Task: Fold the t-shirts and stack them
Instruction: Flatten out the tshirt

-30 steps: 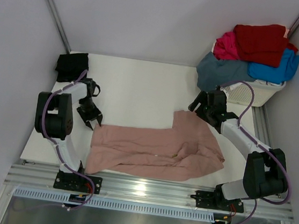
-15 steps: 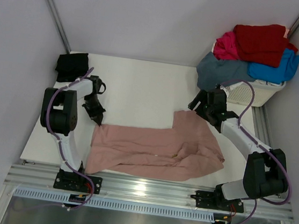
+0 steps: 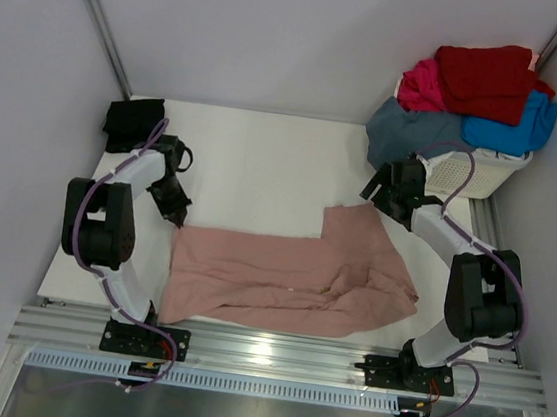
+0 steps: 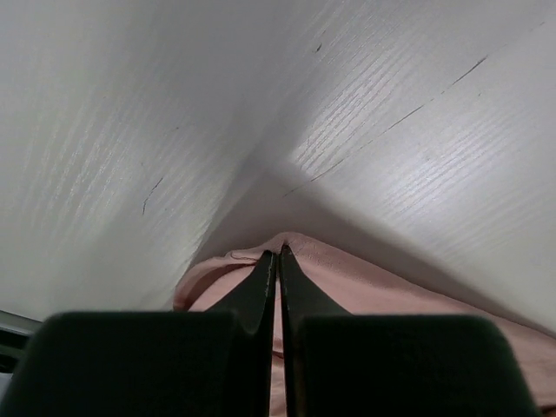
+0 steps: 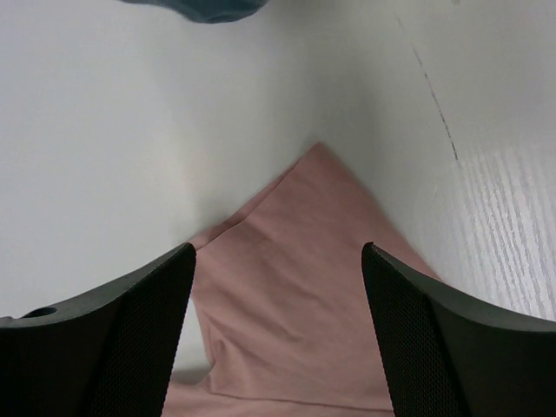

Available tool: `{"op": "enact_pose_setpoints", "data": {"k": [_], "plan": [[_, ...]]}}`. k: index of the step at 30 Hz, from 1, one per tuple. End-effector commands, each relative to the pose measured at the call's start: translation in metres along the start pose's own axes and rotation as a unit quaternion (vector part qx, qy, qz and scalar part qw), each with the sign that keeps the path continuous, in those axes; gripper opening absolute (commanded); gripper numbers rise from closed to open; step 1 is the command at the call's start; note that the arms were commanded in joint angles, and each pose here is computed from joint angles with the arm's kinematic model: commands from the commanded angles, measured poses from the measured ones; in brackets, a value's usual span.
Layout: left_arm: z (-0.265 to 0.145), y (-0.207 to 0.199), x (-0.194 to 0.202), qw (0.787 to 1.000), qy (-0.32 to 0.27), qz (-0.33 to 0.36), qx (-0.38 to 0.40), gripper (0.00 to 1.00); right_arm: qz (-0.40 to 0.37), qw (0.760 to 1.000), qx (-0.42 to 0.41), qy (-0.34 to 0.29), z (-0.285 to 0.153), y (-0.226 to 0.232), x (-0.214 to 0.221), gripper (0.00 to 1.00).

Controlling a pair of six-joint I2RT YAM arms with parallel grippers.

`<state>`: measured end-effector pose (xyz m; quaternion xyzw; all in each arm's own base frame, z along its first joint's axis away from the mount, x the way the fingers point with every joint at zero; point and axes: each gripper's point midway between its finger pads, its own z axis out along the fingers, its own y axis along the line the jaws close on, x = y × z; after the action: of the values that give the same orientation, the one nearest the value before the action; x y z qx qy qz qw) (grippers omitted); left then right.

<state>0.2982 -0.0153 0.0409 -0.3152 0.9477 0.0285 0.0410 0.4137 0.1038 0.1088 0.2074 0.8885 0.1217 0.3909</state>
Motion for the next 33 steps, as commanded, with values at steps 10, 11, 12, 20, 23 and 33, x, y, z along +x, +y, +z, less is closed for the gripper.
{"op": "enact_pose_setpoints", "data": {"k": [10,11,12,20,23,33], "plan": [[-0.005,0.005,0.000,1.000,-0.028,0.001,0.006,0.00,-0.019,0.999,0.044,0.008,0.042,-0.015,-0.008,0.80],[-0.005,0.005,0.000,1.000,-0.028,0.001,0.007,0.00,-0.018,0.999,0.046,0.009,0.044,-0.016,-0.009,0.80],[-0.005,0.005,0.000,1.000,-0.028,0.001,0.007,0.00,-0.019,0.999,0.047,0.010,0.046,-0.016,-0.009,0.80],[-0.010,0.006,0.005,0.999,-0.035,-0.003,0.022,0.00,-0.025,0.996,0.084,0.032,0.071,-0.035,-0.003,0.80],[-0.011,0.007,0.005,0.999,-0.044,-0.003,0.023,0.00,-0.026,0.994,0.095,0.051,0.081,-0.041,0.008,0.79],[-0.009,0.006,0.004,0.999,-0.044,-0.003,0.027,0.00,-0.022,0.991,0.093,0.092,0.092,-0.046,0.039,0.41]]}}
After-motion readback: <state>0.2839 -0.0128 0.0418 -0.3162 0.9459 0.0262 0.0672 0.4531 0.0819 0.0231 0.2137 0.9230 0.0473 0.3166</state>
